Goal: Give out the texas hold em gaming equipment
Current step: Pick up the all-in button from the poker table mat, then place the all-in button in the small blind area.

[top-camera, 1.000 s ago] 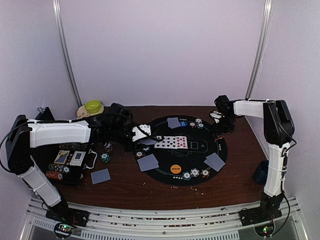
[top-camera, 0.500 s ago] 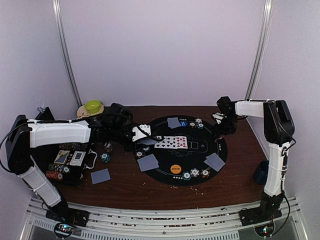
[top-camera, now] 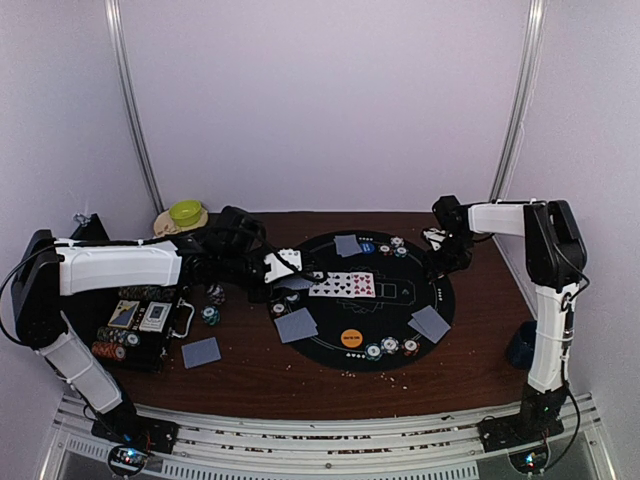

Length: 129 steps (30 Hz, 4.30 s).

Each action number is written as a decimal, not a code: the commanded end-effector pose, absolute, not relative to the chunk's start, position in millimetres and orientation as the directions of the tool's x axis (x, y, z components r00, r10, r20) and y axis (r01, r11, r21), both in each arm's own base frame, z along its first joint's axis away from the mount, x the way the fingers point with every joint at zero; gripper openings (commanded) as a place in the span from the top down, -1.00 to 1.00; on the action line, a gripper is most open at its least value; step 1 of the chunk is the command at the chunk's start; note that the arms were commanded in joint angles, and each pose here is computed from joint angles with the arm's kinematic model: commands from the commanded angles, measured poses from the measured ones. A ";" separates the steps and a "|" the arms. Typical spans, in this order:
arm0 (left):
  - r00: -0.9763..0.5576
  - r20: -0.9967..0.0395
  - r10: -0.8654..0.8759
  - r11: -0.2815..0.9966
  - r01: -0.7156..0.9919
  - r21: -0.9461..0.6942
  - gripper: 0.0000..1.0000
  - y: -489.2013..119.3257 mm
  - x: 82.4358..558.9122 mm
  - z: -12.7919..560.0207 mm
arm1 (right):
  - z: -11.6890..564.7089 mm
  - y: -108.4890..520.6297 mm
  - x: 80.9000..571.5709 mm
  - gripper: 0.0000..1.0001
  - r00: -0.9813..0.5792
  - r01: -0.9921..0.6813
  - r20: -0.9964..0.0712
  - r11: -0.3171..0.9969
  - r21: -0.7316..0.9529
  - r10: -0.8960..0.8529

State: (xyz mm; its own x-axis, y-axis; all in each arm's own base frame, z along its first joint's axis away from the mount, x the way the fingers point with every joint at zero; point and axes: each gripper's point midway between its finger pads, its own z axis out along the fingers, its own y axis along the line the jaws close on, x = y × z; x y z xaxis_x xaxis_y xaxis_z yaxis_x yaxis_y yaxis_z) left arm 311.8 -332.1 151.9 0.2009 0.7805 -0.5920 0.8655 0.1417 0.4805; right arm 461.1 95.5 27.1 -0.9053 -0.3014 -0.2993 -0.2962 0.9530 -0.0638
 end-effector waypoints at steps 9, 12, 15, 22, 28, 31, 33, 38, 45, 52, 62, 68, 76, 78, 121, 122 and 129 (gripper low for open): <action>0.218 -0.616 0.757 0.161 0.852 0.499 -0.11 -337.9 317.0 162.5 | 22.1 89.7 456.7 0.02 -0.916 -0.288 -0.268 0.954 -0.081 -0.299; 0.218 -0.617 0.756 0.161 0.852 0.498 -0.11 -338.3 316.7 162.5 | 24.5 87.5 457.4 0.03 -0.914 -0.287 -0.270 0.953 -0.095 -0.302; 0.218 -0.617 0.757 0.161 0.852 0.498 -0.11 -338.3 316.6 162.3 | 29.0 88.6 459.1 0.06 -0.909 -0.295 -0.277 0.950 -0.106 -0.313; 0.218 -0.617 0.756 0.161 0.853 0.497 -0.11 -338.4 316.7 162.8 | 57.0 123.3 462.3 0.08 -0.854 -0.395 -0.327 0.913 -0.100 -0.405; 0.218 -0.620 0.753 0.160 0.854 0.495 -0.11 -338.9 316.2 163.0 | 75.4 158.6 475.0 0.08 -0.797 -0.473 -0.360 0.872 -0.126 -0.485; 0.219 -0.621 0.753 0.159 0.855 0.494 -0.11 -339.2 316.0 163.3 | 78.5 181.0 482.6 0.08 -0.766 -0.521 -0.365 0.844 -0.132 -0.530; 0.219 -0.621 0.753 0.161 0.854 0.496 -0.11 -339.1 316.4 164.1 | 77.4 197.9 486.6 0.08 -0.747 -0.547 -0.369 0.827 -0.131 -0.553; 0.217 -0.619 0.755 0.163 0.852 0.497 -0.11 -338.3 316.7 164.2 | 69.5 228.8 499.6 0.09 -0.719 -0.577 -0.379 0.804 -0.141 -0.582; 0.218 -0.619 0.754 0.163 0.851 0.498 -0.11 -338.3 316.7 164.7 | 74.8 248.7 521.9 0.10 -0.702 -0.555 -0.435 0.816 -0.161 -0.564; 0.218 -0.619 0.755 0.163 0.852 0.498 -0.11 -338.3 316.6 164.0 | 75.9 238.9 532.6 0.10 -0.707 -0.502 -0.443 0.832 -0.235 -0.552; 0.217 -0.619 0.755 0.163 0.852 0.498 -0.11 -338.3 316.8 163.9 | 78.4 219.0 544.0 0.09 -0.727 -0.435 -0.448 0.853 -0.288 -0.521; 0.217 -0.618 0.756 0.163 0.852 0.498 -0.11 -338.1 316.7 163.8 | 76.0 194.2 547.7 0.10 -0.760 -0.400 -0.436 0.875 -0.273 -0.483; 0.218 -0.618 0.755 0.163 0.851 0.499 -0.11 -338.2 316.7 164.3 | 68.3 156.6 554.1 0.10 -0.799 -0.355 -0.421 0.902 -0.247 -0.430; 0.219 -0.619 0.755 0.163 0.851 0.499 -0.11 -338.2 316.7 164.9 | 65.0 150.0 555.1 0.10 -0.807 -0.348 -0.414 0.906 -0.242 -0.420; 0.218 -0.616 0.757 0.159 0.853 0.497 -0.11 -337.8 316.2 163.1 | 42.5 258.4 526.5 0.07 -0.649 -0.649 -0.370 0.738 -0.186 -0.664; 0.218 -0.616 0.757 0.159 0.853 0.497 -0.11 -337.9 316.2 162.7 | 40.9 258.7 525.4 0.06 -0.645 -0.654 -0.363 0.732 -0.193 -0.672; 0.217 -0.615 0.758 0.159 0.853 0.497 -0.11 -337.9 316.5 162.3 | 37.9 259.2 529.0 0.00 -0.640 -0.648 -0.362 0.729 -0.219 -0.678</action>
